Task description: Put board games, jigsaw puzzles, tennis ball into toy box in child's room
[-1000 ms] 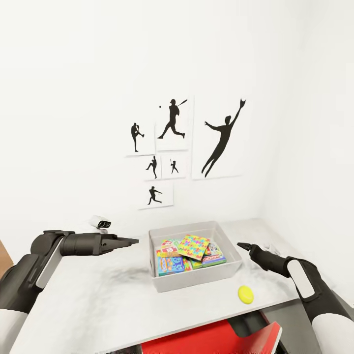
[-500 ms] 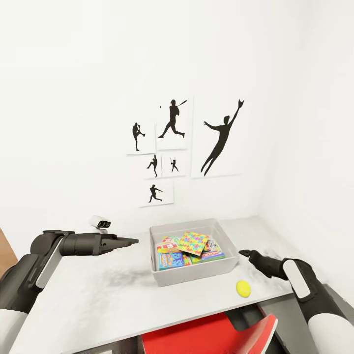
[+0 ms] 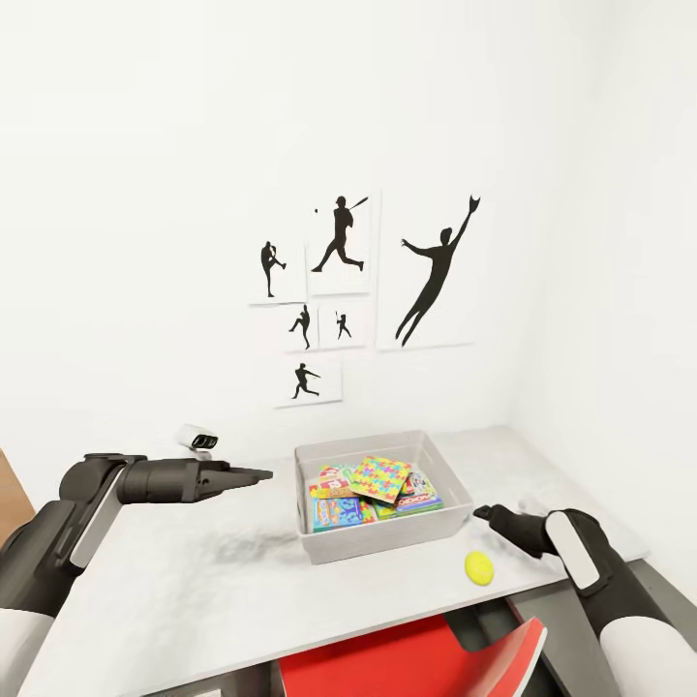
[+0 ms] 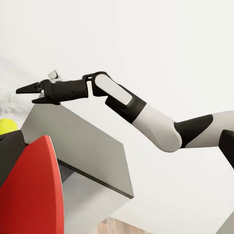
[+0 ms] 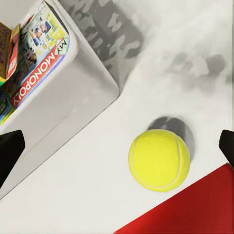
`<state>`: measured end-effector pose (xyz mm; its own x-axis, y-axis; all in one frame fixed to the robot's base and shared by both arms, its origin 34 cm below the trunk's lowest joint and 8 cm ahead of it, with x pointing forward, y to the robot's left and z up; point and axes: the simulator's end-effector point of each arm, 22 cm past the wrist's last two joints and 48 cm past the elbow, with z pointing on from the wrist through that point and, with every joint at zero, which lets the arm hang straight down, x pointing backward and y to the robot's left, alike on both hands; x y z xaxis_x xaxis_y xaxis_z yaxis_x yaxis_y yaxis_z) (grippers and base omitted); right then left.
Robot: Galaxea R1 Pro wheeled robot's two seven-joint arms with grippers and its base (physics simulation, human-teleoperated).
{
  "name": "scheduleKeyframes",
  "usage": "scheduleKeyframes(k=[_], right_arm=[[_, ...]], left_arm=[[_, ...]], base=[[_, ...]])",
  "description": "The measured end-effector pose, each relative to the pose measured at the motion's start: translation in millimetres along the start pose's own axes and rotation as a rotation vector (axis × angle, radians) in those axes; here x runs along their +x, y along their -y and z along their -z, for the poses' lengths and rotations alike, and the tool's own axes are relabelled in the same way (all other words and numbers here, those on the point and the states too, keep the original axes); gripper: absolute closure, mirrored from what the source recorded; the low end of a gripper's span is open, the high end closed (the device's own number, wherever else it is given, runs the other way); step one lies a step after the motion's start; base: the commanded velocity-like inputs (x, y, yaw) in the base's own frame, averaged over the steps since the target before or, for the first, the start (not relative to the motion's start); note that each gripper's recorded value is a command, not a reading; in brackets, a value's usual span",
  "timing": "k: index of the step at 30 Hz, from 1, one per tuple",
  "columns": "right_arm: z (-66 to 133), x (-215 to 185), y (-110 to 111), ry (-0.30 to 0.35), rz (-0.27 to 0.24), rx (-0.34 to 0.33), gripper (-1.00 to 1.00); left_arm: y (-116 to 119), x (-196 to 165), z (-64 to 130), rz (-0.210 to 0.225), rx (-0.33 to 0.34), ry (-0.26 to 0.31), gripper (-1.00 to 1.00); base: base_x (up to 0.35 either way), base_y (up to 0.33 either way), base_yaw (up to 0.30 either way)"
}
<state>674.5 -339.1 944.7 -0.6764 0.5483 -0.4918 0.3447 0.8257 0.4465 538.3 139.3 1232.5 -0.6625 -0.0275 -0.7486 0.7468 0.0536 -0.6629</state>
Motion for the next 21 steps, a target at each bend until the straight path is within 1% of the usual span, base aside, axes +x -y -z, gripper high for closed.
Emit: scheduleKeyframes(k=[9,15,21], right_arm=[[-3.8,9,-2,-0.014,0.012,0.032,-1.00],[-6.5,16,-2,-0.026,0.043,0.066,-1.00],[-8.7,24,0,-0.037,0.076,0.116,-1.00]], left_arm=[[0,0,0.0,-0.001,0.000,0.000,-1.00],[0,0,0.0,0.000,0.000,0.000,-1.00],[0,0,0.0,0.000,0.000,0.000,-1.00]], base=[[0.000,0.000,0.000],[0.000,0.000,0.000],[0.000,0.000,0.000]])
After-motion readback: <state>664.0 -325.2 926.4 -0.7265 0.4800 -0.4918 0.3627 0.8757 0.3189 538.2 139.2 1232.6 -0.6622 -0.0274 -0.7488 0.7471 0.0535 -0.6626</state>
